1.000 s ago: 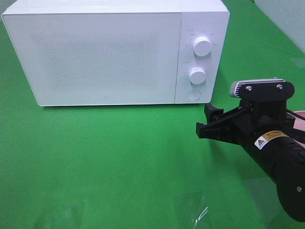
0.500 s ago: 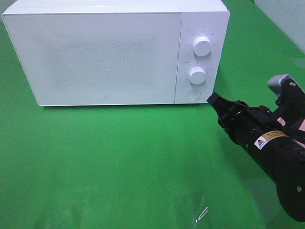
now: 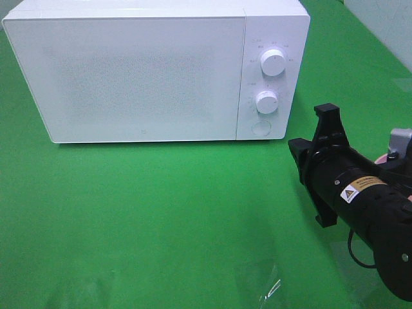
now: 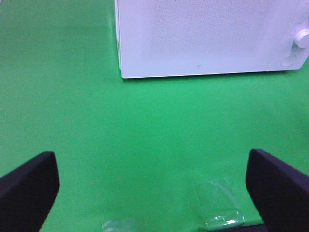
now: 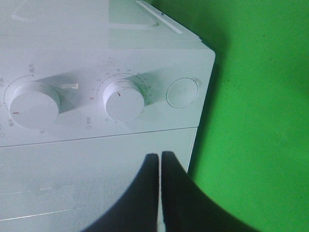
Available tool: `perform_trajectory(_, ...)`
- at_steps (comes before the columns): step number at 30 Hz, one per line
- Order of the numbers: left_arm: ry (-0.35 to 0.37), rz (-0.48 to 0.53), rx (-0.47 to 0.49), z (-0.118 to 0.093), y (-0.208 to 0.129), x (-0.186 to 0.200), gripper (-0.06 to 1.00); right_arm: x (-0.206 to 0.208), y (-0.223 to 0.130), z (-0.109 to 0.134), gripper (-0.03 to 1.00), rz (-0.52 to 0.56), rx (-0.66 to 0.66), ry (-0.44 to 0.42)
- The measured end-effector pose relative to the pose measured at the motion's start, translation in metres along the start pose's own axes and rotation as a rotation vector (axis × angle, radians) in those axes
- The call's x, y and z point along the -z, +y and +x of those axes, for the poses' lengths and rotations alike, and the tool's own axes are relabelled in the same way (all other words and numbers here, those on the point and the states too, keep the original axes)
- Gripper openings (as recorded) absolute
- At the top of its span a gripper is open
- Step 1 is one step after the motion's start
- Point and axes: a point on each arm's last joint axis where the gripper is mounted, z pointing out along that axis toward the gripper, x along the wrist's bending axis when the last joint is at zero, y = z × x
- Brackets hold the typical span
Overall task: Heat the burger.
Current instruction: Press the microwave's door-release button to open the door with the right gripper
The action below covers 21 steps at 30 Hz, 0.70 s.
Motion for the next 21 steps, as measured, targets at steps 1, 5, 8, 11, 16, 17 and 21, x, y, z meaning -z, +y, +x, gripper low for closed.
perform_trajectory(1,0.0,0.0,0.0,0.0,0.0,0.0,0.97,-0.001,-0.001,0.001,0.0,-0.001,-0.006,0.002)
perform_trajectory(5,0.0,0.0,0.0,0.0,0.0,0.0,0.97,-0.006,-0.003,0.003,0.0,0.002,-0.022,-0.011)
perform_trajectory(8,0.0,0.0,0.0,0.0,0.0,0.0,0.97,-0.011,-0.005,0.004,0.0,-0.008,-0.035,-0.015)
perform_trajectory(11,0.0,0.0,0.0,0.0,0.0,0.0,0.97,-0.016,-0.008,0.002,0.0,-0.011,-0.035,-0.022)
perform_trajectory(16,0.0,0.0,0.0,0.0,0.0,0.0,0.97,-0.034,-0.017,-0.008,0.0,-0.012,-0.027,-0.046)
perform_trajectory(17,0.0,0.0,0.0,0.0,0.0,0.0,0.97,-0.034,-0.017,-0.008,0.0,-0.012,-0.027,-0.046)
perform_trajectory(21,0.0,0.0,0.0,0.0,0.0,0.0,0.97,-0.049,-0.02,-0.011,0.0,-0.015,-0.035,-0.059)
